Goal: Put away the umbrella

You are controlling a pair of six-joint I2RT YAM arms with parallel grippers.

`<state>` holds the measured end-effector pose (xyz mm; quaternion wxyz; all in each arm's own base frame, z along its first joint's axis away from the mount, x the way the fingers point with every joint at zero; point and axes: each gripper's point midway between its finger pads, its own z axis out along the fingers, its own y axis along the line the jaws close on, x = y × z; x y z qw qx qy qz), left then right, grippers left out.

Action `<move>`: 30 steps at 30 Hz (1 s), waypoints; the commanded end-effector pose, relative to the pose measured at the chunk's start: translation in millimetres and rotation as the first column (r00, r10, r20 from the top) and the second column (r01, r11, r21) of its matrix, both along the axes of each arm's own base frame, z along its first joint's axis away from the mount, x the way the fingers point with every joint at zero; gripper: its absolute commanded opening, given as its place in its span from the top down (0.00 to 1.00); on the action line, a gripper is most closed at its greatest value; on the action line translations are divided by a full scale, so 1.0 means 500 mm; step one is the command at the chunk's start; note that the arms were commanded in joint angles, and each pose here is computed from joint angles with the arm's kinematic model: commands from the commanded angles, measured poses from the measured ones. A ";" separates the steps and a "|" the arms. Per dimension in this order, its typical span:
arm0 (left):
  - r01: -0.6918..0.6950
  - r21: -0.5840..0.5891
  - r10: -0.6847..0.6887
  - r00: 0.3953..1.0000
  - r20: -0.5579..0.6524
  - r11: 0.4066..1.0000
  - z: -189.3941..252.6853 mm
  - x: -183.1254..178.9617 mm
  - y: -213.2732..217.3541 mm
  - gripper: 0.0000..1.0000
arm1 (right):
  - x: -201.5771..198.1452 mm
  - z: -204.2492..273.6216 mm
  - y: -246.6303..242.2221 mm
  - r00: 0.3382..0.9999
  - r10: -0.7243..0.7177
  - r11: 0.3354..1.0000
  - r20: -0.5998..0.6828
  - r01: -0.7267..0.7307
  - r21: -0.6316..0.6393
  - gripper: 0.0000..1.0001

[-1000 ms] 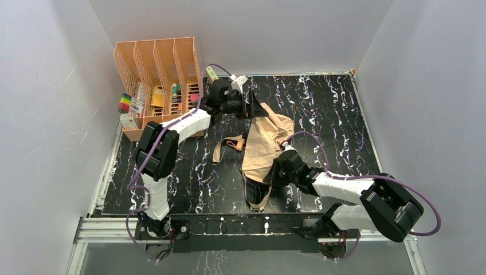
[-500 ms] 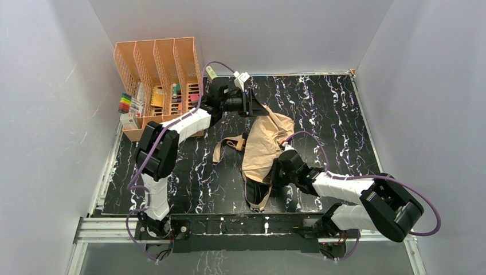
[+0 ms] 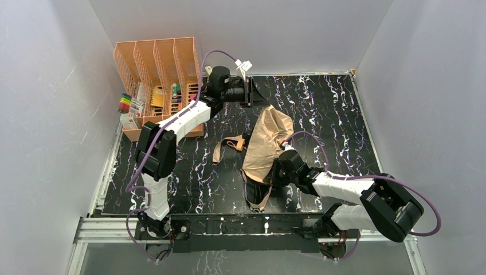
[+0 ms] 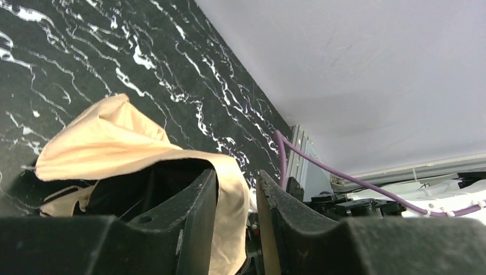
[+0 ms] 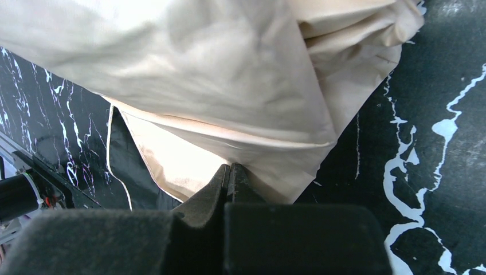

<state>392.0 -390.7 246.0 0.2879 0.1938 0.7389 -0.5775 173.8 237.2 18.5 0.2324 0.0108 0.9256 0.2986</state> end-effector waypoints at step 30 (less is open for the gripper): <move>-0.092 0.111 0.083 0.993 0.088 0.989 0.091 -0.176 0.064 1.00 | 0.023 -0.046 -0.019 0.998 -0.065 0.995 -0.004 0.065 -0.074 0.97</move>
